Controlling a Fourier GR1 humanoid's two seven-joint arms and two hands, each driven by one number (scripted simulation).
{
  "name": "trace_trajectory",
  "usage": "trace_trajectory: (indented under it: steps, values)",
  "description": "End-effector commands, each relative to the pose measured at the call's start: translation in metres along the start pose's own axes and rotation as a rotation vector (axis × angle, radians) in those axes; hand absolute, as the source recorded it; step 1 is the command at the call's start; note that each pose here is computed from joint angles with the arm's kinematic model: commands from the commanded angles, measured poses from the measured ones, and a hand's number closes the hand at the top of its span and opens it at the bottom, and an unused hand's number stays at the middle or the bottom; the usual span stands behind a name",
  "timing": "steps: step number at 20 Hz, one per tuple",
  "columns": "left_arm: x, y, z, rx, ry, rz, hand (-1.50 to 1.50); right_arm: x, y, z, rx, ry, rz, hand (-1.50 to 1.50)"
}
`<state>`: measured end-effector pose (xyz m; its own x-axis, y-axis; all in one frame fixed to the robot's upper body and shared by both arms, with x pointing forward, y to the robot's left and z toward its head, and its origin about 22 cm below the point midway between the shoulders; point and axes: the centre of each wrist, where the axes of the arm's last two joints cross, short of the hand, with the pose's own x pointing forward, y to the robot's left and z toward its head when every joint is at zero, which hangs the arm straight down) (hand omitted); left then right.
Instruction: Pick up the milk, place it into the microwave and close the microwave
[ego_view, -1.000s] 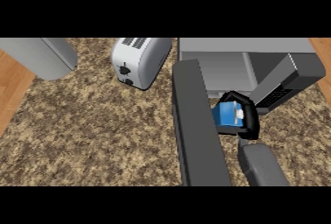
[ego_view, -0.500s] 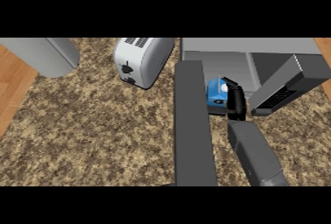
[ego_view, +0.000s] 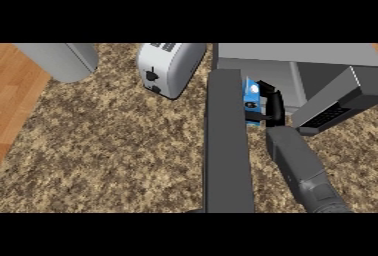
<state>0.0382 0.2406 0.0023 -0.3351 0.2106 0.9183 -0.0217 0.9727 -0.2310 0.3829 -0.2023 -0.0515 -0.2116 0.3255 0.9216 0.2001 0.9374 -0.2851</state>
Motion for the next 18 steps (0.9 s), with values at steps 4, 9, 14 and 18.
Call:
trace_trajectory:
  steps: [4, 9, 14, 18]
  values:
    - [-0.005, 0.004, -0.006, -0.013, -0.012, 0.011, -1.5, 0.004, -0.013, -0.016, -0.008, -0.023, 0.126, 1.5]
    - [-0.005, 0.0, -0.008, -0.031, 0.0, 0.022, -1.5, 0.005, -0.028, -0.024, -0.024, -0.109, 0.229, 1.5]
    - [-0.015, 0.0, -0.008, -0.046, 0.007, 0.027, -1.5, 0.017, -0.027, -0.037, -0.09, -0.149, 0.276, 1.5]
    - [-0.013, -0.003, -0.007, -0.034, -0.02, 0.02, -1.5, 0.028, -0.029, -0.049, -0.145, -0.164, 0.172, 1.5]
